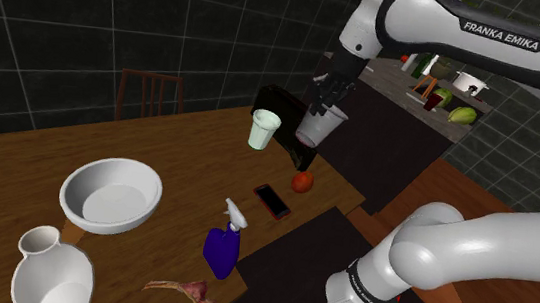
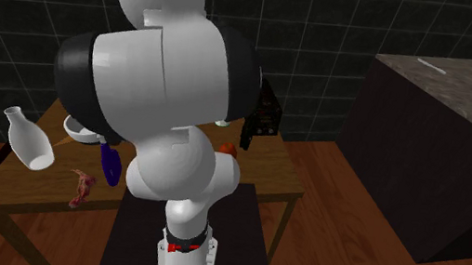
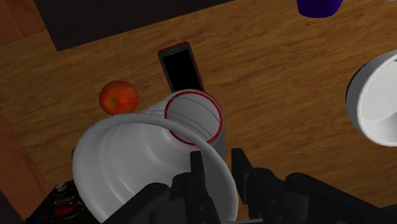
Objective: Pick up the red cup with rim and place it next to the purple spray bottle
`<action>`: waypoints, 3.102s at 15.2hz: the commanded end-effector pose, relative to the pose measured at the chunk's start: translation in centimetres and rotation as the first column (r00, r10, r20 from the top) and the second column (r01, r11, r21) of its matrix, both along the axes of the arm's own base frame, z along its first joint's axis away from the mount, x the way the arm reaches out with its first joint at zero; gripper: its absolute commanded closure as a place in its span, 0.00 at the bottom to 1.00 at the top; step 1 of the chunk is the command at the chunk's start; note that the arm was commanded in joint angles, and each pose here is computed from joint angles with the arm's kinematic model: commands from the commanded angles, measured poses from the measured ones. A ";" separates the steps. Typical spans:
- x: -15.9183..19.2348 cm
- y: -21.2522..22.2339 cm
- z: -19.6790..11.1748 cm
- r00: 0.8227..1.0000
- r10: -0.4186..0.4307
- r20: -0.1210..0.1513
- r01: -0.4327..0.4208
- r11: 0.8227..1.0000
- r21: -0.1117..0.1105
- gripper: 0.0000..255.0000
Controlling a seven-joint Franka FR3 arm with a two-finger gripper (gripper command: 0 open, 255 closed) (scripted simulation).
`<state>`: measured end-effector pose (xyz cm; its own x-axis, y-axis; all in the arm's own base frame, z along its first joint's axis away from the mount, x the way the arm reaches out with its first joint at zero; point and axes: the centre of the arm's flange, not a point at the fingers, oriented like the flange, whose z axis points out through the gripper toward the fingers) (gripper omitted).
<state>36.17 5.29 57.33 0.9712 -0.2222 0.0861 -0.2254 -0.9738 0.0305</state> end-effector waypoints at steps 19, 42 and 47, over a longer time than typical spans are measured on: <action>-0.8 7.8 -7.2 1.000 -0.001 0.000 0.001 1.000 0.000 1.00; -0.8 7.8 -19.4 1.000 -0.001 0.000 0.001 1.000 0.000 1.00; -0.8 7.8 -22.0 1.000 -0.001 0.000 0.001 1.000 0.000 1.00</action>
